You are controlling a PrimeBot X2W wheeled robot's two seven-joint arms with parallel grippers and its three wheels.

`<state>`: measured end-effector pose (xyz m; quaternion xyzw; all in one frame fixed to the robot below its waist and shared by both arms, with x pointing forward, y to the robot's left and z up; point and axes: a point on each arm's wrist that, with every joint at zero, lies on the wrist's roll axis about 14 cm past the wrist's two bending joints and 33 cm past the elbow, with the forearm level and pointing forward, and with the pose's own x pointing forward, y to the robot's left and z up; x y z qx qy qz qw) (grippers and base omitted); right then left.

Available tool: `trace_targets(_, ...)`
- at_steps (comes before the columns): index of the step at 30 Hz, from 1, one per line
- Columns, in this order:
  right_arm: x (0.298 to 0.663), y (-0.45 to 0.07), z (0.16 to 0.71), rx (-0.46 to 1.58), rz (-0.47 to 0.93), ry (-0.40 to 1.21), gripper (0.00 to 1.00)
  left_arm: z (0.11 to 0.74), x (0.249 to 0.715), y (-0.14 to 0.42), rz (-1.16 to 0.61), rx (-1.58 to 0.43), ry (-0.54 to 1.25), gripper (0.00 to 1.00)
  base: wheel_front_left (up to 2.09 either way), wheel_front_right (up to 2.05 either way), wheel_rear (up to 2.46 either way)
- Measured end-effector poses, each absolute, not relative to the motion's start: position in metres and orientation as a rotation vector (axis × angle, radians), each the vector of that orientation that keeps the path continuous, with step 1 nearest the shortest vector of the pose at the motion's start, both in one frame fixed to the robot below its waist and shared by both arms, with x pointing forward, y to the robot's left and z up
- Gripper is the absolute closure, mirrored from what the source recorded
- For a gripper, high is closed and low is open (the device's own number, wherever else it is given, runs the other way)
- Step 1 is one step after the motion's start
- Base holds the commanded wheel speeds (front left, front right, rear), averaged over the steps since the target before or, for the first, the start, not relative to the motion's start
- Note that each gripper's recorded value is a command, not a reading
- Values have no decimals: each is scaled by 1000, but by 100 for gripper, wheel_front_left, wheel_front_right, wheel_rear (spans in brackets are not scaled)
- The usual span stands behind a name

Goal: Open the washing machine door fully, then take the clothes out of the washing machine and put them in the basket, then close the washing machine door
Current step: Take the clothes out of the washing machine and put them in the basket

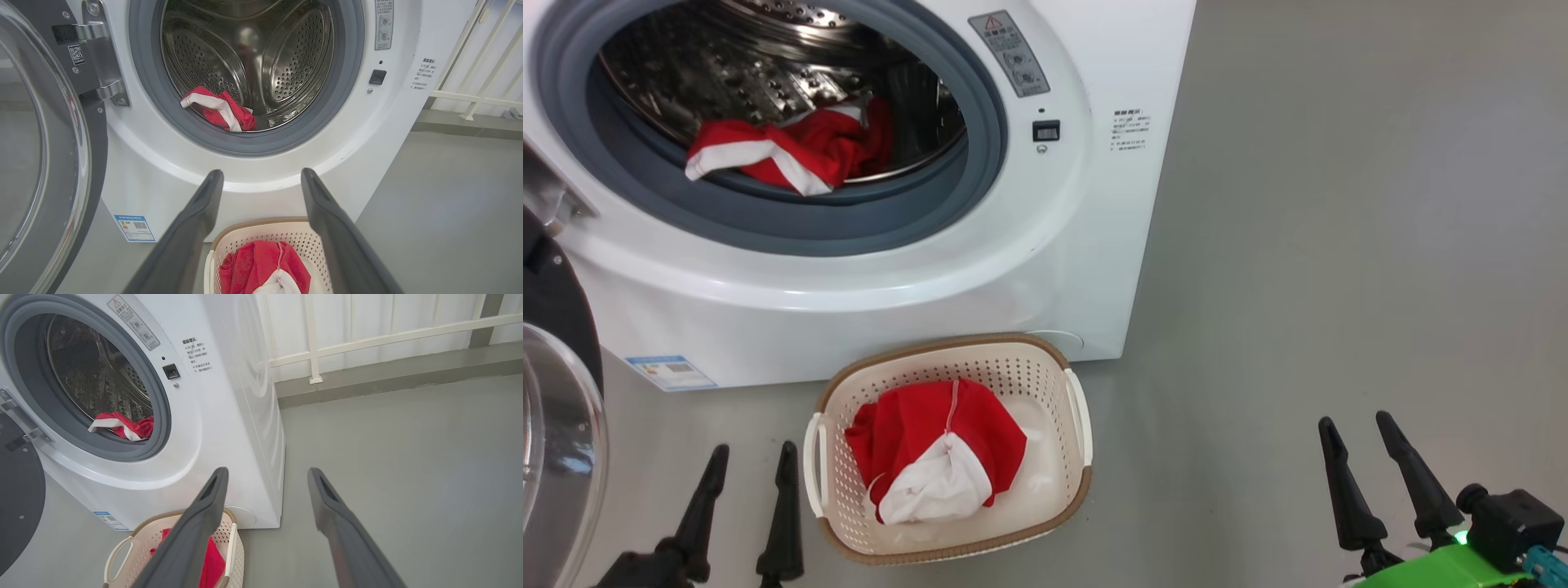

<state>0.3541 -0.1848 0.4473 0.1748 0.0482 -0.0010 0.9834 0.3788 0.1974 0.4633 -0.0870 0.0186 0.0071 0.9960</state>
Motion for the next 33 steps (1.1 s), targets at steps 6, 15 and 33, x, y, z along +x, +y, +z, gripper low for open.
trace_targets(6,367,-181,447,361,1,93,0,464,402,184,-30,-150,32,0,0,0,0)
trace_targets(15,394,-173,436,374,14,111,0,451,464,165,-134,-6,60,0,0,0,0)
trace_targets(33,425,-188,400,376,-43,172,0,421,613,152,-236,363,85,0,0,0,0)
